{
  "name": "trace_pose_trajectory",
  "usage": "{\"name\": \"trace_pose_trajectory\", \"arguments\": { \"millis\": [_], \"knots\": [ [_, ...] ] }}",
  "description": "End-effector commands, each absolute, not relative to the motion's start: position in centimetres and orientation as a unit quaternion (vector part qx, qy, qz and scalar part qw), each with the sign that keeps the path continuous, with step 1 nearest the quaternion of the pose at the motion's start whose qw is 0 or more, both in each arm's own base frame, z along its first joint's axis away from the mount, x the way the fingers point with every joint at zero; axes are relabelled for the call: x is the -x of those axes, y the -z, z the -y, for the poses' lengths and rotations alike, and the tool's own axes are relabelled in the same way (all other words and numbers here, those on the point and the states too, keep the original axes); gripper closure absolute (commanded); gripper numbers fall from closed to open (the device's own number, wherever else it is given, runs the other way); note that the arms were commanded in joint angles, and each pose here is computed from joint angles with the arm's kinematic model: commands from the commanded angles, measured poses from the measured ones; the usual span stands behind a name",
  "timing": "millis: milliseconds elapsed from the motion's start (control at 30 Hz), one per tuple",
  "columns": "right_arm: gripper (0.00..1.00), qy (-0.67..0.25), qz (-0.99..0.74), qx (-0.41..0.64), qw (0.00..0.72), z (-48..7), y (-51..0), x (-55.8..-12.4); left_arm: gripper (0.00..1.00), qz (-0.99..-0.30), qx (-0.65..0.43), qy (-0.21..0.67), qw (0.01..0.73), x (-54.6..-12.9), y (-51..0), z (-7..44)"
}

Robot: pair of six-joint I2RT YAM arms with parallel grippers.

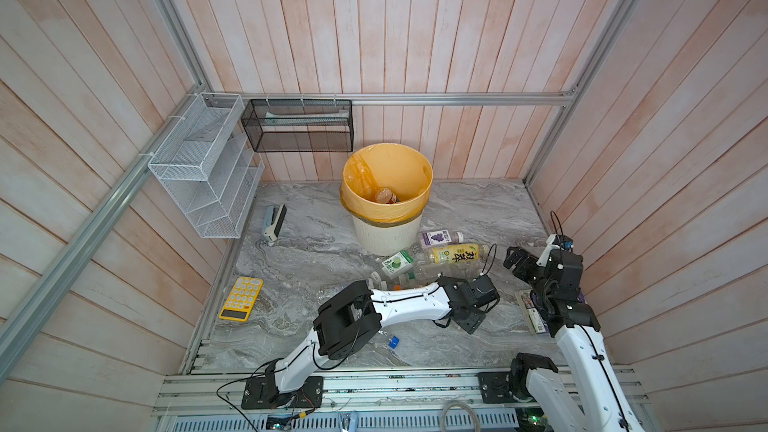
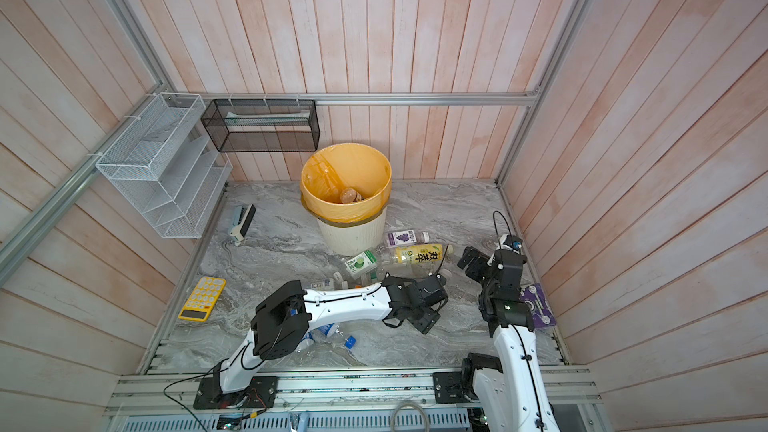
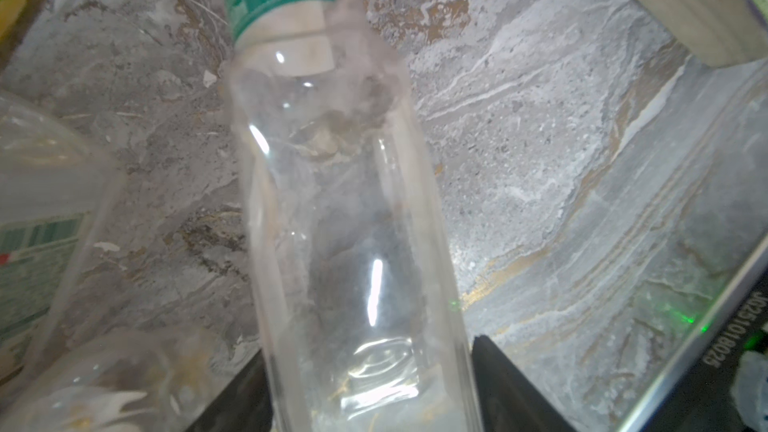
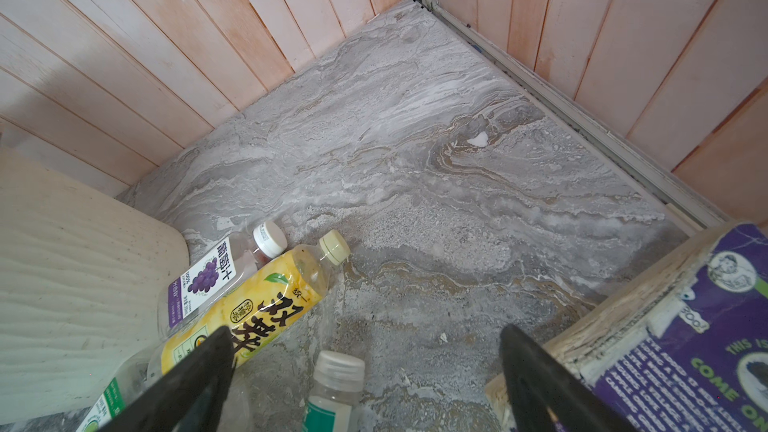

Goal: Throw the plastic bottles in the bin
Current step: 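Reach left gripper to clear green-neck bottle and grasp while right gripper withdraws, then lift the clear bottle over the bin and open the left gripper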

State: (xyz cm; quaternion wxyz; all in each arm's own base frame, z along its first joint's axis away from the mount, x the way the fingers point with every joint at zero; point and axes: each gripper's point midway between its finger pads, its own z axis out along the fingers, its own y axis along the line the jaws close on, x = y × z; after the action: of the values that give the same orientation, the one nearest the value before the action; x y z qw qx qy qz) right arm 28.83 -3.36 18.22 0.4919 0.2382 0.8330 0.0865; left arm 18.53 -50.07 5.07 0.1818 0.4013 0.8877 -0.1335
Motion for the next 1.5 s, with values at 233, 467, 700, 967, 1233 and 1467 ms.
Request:
{"name": "trace_pose_trajectory", "arguments": {
  "millis": [233, 467, 700, 967, 1233, 1467],
  "knots": [
    [0.01, -0.076, -0.822, -0.239, 0.512, 3.9, -19.0, -28.3, 0.53, -0.871, -0.409, 0.175, 0.209, -18.0, -7.3, 50.7],
    [0.01, -0.084, -0.804, -0.219, 0.547, 3.5, -20.9, -28.2, 0.55, -0.849, -0.383, 0.245, 0.27, -17.9, -13.9, 50.3],
    [0.01, -0.114, -0.797, -0.182, 0.565, 2.1, -22.2, -28.4, 0.56, -0.828, -0.314, 0.285, 0.367, -19.0, -22.0, 46.4],
    [0.01, -0.152, -0.792, -0.154, 0.571, 0.7, -23.5, -29.2, 0.56, -0.792, -0.204, 0.254, 0.517, -21.1, -31.0, 36.6],
    [0.08, -0.211, -0.791, -0.12, 0.562, -1.8, -23.6, -29.8, 0.53, -0.762, -0.12, 0.239, 0.59, -26.1, -37.1, 27.7],
    [0.09, -0.237, -0.804, -0.078, 0.54, -5.1, -23.4, -30.3, 0.47, -0.806, -0.154, 0.227, 0.524, -36.9, -40.1, 29.1]
  ]
}}
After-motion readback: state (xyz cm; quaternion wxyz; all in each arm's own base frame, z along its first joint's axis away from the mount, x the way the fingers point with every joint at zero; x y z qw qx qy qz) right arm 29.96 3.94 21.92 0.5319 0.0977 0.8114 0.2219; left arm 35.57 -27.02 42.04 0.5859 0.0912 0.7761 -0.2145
